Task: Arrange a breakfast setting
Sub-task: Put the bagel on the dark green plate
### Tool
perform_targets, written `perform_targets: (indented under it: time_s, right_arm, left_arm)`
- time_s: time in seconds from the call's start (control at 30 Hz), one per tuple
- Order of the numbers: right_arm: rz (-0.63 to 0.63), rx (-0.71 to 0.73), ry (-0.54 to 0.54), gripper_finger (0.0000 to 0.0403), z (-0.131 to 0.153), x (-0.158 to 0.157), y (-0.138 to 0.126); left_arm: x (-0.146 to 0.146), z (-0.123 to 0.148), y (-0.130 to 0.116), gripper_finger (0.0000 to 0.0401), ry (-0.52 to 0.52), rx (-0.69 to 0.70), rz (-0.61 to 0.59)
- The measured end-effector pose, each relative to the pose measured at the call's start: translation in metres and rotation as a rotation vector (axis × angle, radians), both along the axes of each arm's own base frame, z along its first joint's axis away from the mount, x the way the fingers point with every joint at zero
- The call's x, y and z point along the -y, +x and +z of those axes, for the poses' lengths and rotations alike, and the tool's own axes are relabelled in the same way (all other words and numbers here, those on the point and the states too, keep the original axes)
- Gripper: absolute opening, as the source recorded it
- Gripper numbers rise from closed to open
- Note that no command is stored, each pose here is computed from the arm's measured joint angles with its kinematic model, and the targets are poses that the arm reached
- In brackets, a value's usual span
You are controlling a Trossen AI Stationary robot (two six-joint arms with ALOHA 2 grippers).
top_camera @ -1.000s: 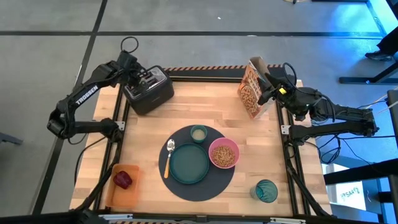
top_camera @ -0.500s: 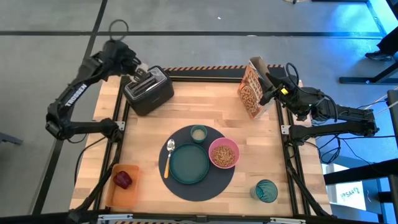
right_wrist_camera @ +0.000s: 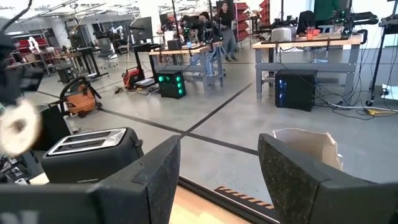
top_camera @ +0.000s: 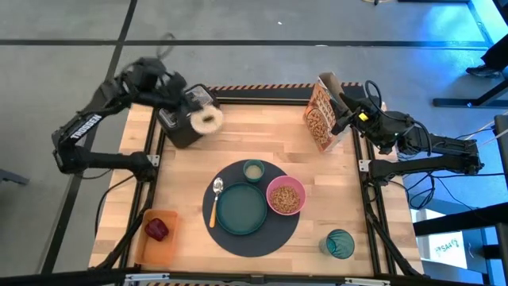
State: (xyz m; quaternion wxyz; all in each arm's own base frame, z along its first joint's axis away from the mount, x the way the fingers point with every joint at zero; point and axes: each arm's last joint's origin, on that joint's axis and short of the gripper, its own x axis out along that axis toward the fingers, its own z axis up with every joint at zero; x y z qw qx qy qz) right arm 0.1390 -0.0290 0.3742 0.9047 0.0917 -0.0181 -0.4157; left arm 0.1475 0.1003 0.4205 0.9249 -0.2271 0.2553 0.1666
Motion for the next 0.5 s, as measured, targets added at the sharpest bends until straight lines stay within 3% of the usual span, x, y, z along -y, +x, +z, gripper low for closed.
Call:
perform_targets:
  time_s: [0.23, 0.5]
  right_arm:
    - [0.005, -0.004, -0.006, 0.0204, 0.0, 0.0, 0.0]
    - [0.032, 0.0, -0.014, 0.0204, 0.002, -0.001, -0.003]
  left_arm:
    - [0.045, -0.038, 0.044, 0.0014, -0.123, -0.009, -0.195]
    - [0.099, -0.111, 0.079, 0.0014, -0.297, -0.051, -0.316]
